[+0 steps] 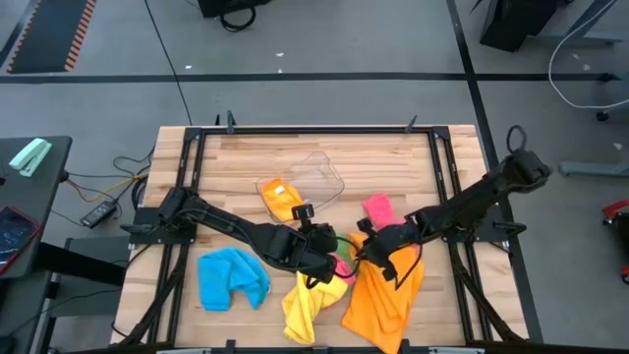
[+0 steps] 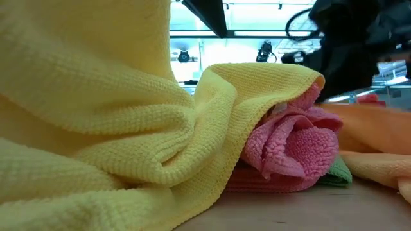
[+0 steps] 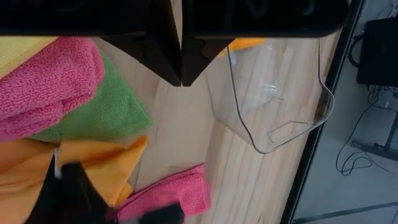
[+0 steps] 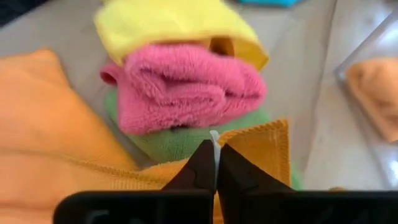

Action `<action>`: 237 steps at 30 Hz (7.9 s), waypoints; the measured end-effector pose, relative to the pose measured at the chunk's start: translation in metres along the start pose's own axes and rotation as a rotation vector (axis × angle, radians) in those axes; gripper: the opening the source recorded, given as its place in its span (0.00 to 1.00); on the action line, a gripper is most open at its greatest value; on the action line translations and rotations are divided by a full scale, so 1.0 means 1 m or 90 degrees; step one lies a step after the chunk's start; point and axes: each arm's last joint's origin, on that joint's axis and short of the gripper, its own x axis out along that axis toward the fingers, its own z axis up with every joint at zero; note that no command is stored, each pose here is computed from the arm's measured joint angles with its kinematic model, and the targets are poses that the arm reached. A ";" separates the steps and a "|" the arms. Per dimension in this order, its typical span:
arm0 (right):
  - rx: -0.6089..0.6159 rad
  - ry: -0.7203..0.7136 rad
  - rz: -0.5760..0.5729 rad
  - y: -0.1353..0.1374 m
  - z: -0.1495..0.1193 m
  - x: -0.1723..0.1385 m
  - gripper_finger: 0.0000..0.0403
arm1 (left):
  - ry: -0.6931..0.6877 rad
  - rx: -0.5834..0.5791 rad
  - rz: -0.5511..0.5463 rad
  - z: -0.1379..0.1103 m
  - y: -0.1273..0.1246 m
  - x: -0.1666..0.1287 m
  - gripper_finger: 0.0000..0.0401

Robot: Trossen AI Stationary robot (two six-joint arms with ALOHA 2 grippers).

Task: Fold microfiber towels
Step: Fold the orange microfiber towel

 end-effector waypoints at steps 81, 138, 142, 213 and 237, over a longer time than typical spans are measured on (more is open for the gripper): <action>0.015 -0.018 -0.108 -0.018 0.005 -0.093 0.03 | 0.570 -0.020 -0.062 -0.081 0.256 0.205 0.05; 0.126 0.048 0.004 -0.100 0.149 -0.150 0.03 | -0.283 0.178 -0.235 0.058 0.126 -0.010 0.45; 0.132 0.043 0.003 -0.100 0.149 -0.151 0.03 | -0.317 0.185 -0.235 0.062 0.126 -0.012 0.48; 0.341 0.163 0.077 -0.032 -0.004 -0.036 0.11 | -0.224 0.115 -0.055 0.057 0.139 -0.004 0.02; 0.329 0.202 0.043 -0.030 -0.009 -0.038 0.10 | -0.226 0.109 -0.063 0.057 0.139 -0.004 0.06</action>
